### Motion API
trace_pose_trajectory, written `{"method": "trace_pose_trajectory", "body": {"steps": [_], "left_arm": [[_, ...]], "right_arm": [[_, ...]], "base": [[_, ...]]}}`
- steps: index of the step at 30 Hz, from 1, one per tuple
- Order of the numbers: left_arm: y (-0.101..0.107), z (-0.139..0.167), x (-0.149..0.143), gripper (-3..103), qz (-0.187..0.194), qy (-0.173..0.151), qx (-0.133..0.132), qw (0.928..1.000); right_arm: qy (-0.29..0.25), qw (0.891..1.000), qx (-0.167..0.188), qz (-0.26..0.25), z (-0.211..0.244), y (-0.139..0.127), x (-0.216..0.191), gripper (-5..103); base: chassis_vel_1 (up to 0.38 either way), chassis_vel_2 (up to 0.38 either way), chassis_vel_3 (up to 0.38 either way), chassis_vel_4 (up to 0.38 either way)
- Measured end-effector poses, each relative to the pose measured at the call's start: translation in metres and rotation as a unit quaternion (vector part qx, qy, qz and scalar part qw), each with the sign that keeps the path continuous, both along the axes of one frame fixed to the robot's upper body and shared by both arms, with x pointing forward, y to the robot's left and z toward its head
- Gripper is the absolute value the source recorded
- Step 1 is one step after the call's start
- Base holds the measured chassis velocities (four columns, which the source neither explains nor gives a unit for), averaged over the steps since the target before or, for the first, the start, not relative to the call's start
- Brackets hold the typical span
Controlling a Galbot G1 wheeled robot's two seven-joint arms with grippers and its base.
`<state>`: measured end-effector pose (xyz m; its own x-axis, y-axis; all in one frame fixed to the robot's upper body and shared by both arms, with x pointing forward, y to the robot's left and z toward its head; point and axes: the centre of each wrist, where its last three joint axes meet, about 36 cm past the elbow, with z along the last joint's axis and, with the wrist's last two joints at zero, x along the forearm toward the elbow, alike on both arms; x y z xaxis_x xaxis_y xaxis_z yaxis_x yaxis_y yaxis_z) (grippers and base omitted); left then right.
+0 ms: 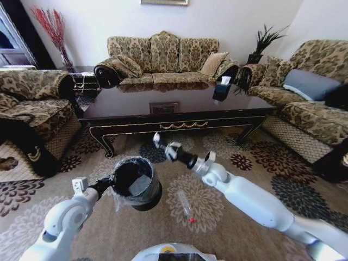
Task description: Move to the front of the table and pick up the trash from the floor, then place it into the trash bin.
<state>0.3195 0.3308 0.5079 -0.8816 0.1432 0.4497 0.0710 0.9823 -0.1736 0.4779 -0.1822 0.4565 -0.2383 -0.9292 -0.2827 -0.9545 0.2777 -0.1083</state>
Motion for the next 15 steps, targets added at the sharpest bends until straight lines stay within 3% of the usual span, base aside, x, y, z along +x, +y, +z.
{"method": "trace_pose_trajectory", "body": {"steps": [8,15], "left_arm": [[0.003,0.002,-0.001,4,0.008,-0.004,-0.002,1.0000],[0.003,0.004,-0.002,4,0.008,-0.006,-0.003,0.9999]], "right_arm": [[0.002,0.999,-0.038,0.023,-0.029,0.007,0.006,0],[0.003,0.998,-0.049,0.042,-0.037,0.015,0.007,0]], "base": [[0.000,0.000,0.000,0.000],[0.000,0.000,0.000,0.000]]}}
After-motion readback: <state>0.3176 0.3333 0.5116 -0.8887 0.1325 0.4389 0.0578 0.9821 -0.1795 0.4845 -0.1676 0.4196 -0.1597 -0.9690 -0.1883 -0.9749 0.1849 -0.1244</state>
